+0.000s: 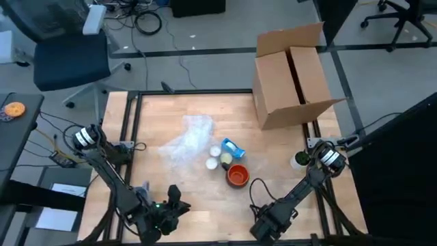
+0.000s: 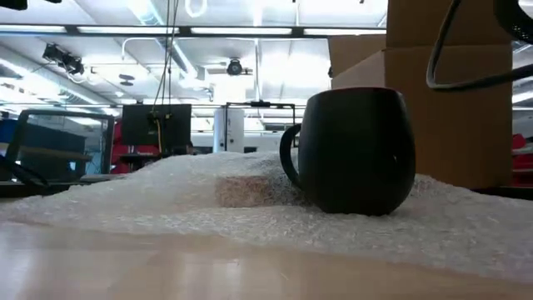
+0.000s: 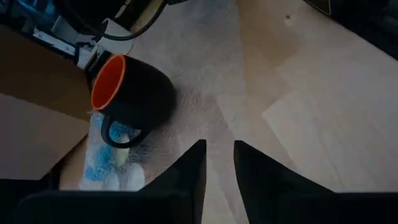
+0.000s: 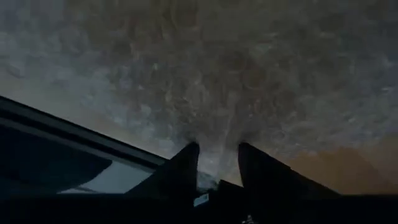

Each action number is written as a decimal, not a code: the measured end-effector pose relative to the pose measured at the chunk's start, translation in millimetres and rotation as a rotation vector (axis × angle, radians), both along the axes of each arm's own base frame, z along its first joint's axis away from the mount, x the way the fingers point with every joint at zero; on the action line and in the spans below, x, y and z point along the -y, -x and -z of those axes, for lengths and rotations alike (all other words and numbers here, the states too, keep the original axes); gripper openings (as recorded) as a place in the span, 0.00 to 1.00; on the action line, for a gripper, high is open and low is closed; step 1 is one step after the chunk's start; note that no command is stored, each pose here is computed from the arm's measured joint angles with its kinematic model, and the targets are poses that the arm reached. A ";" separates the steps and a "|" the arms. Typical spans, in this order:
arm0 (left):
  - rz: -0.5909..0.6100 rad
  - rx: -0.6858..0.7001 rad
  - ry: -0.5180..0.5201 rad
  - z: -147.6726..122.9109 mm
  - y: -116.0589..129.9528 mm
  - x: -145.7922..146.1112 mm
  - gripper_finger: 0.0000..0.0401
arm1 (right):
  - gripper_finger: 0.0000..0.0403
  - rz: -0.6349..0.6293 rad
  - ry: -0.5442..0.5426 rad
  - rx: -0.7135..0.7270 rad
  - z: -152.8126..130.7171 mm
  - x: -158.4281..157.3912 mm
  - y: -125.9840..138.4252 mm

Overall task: Wrap mug
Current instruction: Wrap the black mug with the transparent bubble wrap

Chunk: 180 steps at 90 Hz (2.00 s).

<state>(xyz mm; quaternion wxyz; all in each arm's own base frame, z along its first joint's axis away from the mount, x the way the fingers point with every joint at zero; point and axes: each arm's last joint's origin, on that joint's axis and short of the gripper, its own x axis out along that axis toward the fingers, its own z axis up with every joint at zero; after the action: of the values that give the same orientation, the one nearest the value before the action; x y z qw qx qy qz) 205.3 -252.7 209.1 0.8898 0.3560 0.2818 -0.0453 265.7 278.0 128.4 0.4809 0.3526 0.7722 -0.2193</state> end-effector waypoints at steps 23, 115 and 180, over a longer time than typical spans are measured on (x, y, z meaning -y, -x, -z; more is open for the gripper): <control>-0.002 0.012 0.015 -1.0 -1.2 0.7 0.17 | 0.01 0.020 -0.007 0.019 -11.3 0.3 -2.5; -0.001 0.162 0.311 -23.7 -99.3 -11.7 0.17 | 0.00 -0.003 0.482 0.510 -118.6 70.2 -55.3; -0.033 0.270 -0.055 -28.0 -139.1 -57.6 0.17 | 0.00 -0.049 0.555 0.788 -156.1 71.0 -49.3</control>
<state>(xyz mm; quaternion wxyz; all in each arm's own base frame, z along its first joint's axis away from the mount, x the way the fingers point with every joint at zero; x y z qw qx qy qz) 344.4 -195.1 237.1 0.9103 0.3783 0.1664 0.0254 315.0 207.0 284.5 0.8179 0.2492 0.4514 -0.2553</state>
